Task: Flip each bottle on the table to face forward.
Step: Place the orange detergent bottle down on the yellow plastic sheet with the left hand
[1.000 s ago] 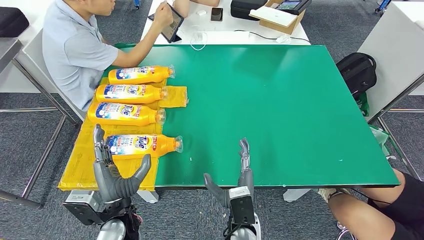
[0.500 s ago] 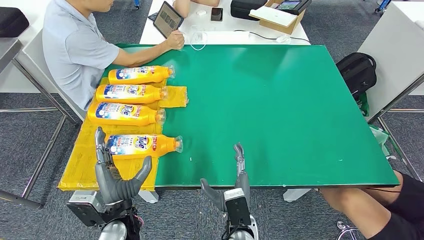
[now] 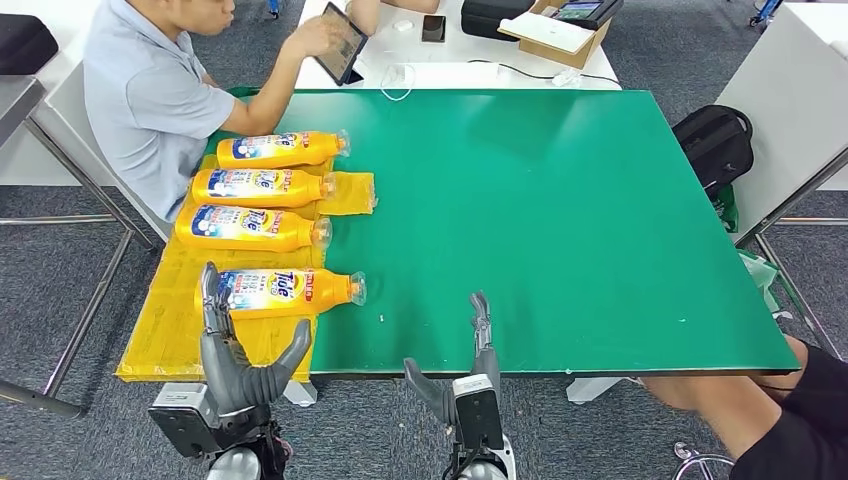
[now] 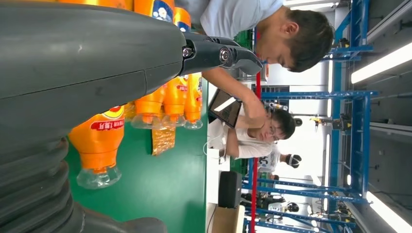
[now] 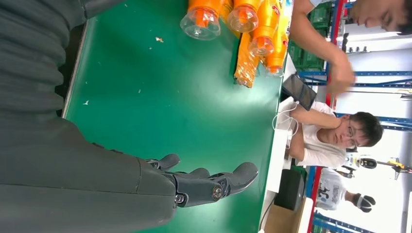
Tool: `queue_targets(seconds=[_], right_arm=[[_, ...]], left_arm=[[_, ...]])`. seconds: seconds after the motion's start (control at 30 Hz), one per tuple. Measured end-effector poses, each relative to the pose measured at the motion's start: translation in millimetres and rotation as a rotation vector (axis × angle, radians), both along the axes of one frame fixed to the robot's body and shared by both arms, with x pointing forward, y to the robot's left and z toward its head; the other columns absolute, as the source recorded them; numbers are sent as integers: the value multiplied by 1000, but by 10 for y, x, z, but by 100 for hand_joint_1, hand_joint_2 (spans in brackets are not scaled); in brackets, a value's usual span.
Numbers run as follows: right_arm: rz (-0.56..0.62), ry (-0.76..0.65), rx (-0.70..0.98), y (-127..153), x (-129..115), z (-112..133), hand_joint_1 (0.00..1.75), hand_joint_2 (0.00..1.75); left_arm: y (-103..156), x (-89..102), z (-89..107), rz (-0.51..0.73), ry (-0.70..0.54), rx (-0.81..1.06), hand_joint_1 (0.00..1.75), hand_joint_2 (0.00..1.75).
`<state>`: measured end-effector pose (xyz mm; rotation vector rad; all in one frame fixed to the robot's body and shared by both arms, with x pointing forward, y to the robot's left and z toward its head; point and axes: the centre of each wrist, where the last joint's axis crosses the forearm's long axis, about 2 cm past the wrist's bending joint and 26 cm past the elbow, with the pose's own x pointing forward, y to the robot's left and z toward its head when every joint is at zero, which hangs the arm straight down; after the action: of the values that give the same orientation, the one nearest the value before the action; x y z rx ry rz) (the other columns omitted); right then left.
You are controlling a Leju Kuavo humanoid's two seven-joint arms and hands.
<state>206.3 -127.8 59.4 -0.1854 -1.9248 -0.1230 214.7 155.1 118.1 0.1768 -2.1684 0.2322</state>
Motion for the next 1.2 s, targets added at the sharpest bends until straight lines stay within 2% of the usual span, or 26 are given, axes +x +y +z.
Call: queue_targets(seconds=[0.73,0.93,1.2], right_arm=[[-11,-3,-27,9,-11,-10,0,175],[-17,-62,-26,-4,27,116,0,175],[-11,-98,-15,-45,27,194,0,175]], left_arm=[[-74,-3,3,-22,3,-12,0,175],[-51,117,85,4,-20,-45,0,175],[12,166,101,21,-36,-16,0,175]])
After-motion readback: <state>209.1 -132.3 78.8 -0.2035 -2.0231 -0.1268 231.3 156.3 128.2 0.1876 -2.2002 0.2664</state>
